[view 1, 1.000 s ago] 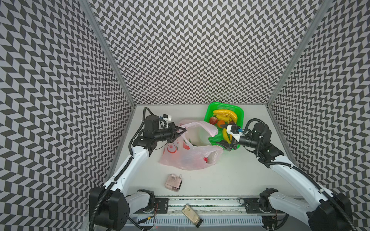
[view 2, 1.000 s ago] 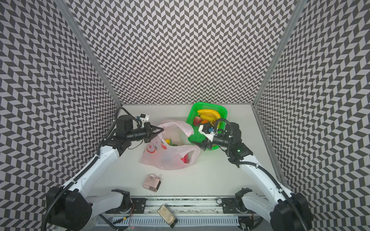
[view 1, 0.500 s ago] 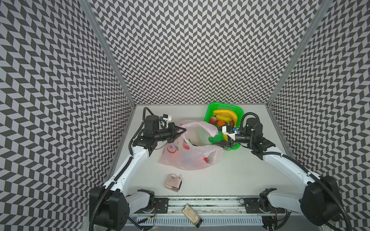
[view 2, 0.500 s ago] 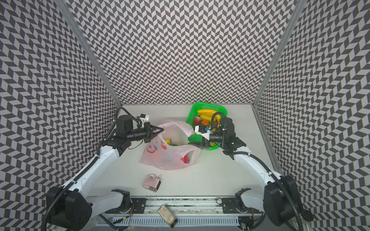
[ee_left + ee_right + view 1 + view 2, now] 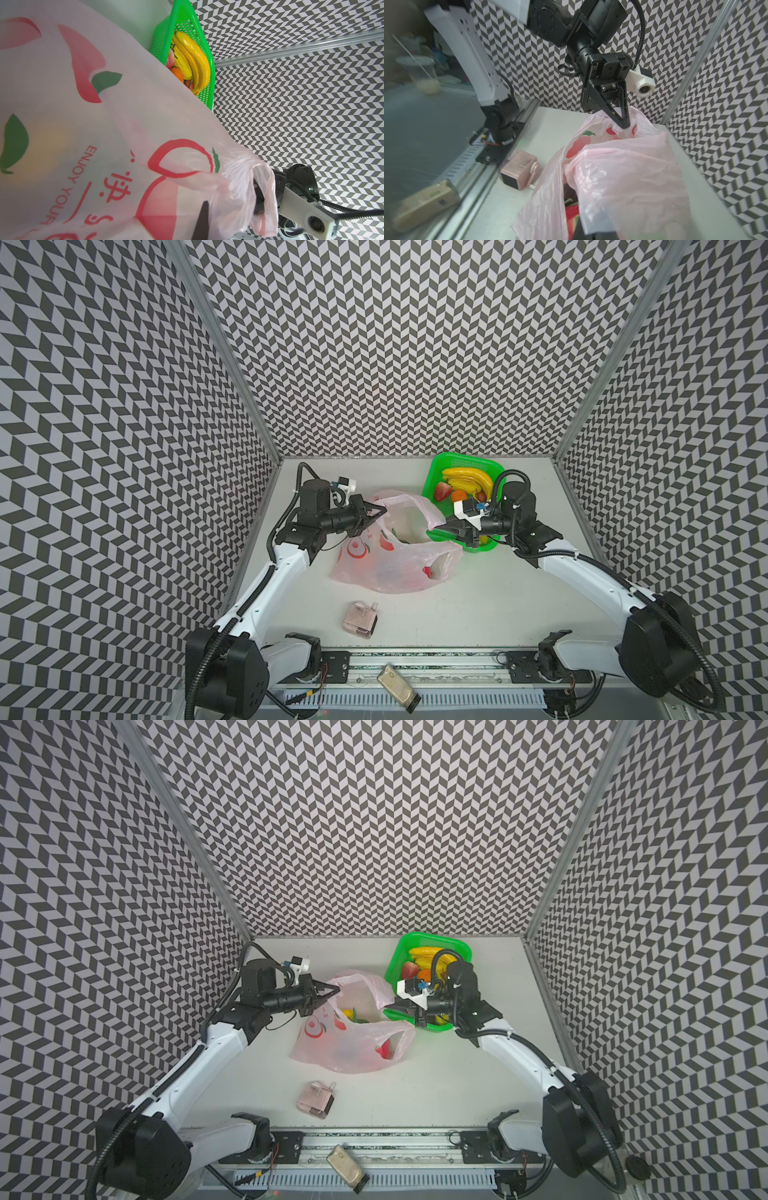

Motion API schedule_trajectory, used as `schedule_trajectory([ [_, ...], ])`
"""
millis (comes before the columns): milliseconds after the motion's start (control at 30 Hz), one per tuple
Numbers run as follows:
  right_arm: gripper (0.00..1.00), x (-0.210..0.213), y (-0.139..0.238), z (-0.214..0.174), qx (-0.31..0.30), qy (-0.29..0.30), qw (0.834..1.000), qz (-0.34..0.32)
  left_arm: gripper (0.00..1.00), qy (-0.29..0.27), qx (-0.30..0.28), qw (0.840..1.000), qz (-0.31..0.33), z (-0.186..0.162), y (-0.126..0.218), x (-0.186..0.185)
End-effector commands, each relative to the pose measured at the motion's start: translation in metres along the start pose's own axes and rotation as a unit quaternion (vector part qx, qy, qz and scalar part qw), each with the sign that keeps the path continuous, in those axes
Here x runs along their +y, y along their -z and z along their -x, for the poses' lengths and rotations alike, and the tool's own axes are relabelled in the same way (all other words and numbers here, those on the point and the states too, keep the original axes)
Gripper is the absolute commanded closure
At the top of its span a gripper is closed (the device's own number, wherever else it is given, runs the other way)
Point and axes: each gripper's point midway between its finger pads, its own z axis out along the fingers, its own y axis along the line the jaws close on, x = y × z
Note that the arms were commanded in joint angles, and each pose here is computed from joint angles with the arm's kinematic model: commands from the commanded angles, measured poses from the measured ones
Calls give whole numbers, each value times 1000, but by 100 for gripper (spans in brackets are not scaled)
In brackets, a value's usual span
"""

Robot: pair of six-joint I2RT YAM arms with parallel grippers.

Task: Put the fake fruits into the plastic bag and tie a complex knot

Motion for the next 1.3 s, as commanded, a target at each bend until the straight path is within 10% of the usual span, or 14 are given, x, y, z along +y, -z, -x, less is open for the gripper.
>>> schedule_trajectory([
  [0,100,-7,3,21,-18,29,999,-14,83,-30,-22,999,-2,8,6,-5],
  [500,100,-46,27,6,-8,-76,991,-107,27,-279,-150,949,0,23,71,-56],
  [800,100,-59,39,-15,3,-122,985,-125,19,-481,-93,872,-21,-62,40,-104],
  [1267,100,-66,38,-30,19,-148,981,-122,15,-598,-22,792,119,-174,-48,-94],
])
